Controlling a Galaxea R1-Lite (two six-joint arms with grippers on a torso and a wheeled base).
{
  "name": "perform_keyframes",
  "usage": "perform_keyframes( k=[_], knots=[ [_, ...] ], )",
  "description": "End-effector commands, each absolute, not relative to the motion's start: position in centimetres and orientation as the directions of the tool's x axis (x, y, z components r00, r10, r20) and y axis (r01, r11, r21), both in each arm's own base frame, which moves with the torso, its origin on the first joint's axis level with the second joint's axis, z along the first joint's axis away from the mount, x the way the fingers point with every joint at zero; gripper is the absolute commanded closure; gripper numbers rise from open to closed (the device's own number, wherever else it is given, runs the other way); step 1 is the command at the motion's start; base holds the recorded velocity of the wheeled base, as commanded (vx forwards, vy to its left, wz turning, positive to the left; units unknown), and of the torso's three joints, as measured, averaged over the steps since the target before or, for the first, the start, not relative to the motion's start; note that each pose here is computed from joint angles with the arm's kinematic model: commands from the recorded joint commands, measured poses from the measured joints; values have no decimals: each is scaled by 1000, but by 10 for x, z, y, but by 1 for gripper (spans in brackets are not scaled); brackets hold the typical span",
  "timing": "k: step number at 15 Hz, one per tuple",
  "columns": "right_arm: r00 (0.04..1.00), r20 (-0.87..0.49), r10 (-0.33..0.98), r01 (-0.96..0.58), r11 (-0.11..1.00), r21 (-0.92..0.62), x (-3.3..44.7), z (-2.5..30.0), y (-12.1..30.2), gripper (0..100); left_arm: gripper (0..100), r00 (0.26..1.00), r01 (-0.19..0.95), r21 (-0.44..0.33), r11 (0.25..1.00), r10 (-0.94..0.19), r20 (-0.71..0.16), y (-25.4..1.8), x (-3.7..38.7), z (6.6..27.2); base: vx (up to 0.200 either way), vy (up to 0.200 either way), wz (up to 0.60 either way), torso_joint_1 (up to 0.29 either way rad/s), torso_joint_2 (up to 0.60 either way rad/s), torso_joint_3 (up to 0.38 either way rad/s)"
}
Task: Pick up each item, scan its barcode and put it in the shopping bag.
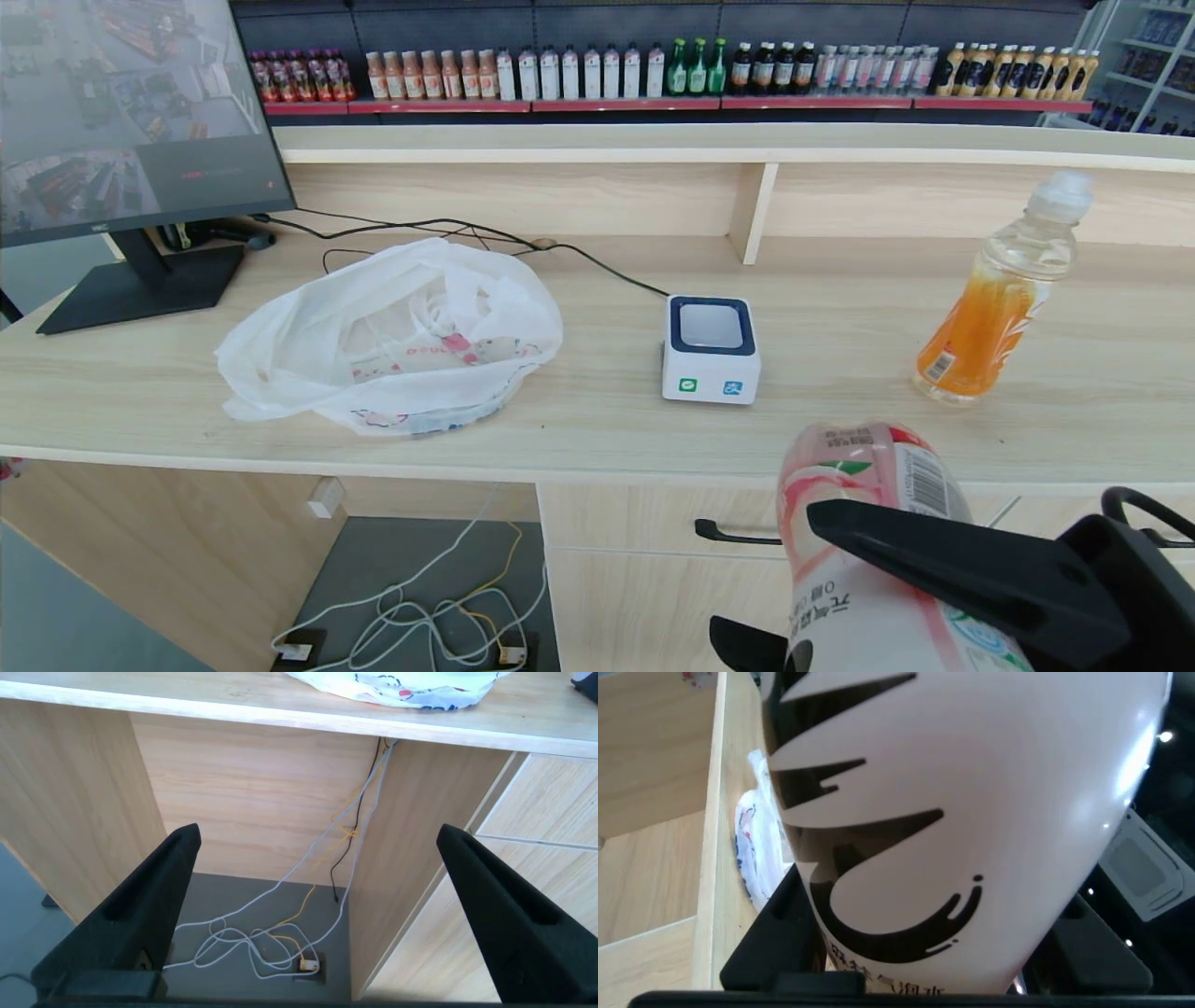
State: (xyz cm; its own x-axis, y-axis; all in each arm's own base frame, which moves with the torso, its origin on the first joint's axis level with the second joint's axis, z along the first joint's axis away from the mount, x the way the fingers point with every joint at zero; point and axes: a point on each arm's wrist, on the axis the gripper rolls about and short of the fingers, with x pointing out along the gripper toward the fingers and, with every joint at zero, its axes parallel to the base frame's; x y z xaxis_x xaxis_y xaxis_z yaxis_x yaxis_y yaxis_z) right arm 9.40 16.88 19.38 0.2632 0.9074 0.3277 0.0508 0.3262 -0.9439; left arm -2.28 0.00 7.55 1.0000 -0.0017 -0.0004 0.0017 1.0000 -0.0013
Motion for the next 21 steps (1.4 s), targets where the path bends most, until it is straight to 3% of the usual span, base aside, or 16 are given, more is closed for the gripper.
perform_keyframes(
  k=[1,6,10,17,21],
  knots=[
    [274,310,910,54,308,-950,97,190,170,100,0,1000,2,-2,1000,-2,0,0,-23,75,0,0,0,0,0,0],
    [278,299,913,47,298,-953,96,187,169,100,0,1000,2,-2,1000,-2,0,0,-23,75,0,0,0,0,0,0],
    [264,369,891,41,372,-927,97,204,170,100,0,1000,2,-2,1000,-2,0,0,-23,75,0,0,0,0,0,0],
    [275,299,914,7,309,-951,99,187,173,100,0,1000,0,-2,1000,0,0,0,-23,75,0,0,0,0,0,0],
    [197,273,941,-34,285,-958,93,183,172,100,0,1000,2,-2,1000,-2,0,0,-23,75,0,0,0,0,0,0]
  ],
)
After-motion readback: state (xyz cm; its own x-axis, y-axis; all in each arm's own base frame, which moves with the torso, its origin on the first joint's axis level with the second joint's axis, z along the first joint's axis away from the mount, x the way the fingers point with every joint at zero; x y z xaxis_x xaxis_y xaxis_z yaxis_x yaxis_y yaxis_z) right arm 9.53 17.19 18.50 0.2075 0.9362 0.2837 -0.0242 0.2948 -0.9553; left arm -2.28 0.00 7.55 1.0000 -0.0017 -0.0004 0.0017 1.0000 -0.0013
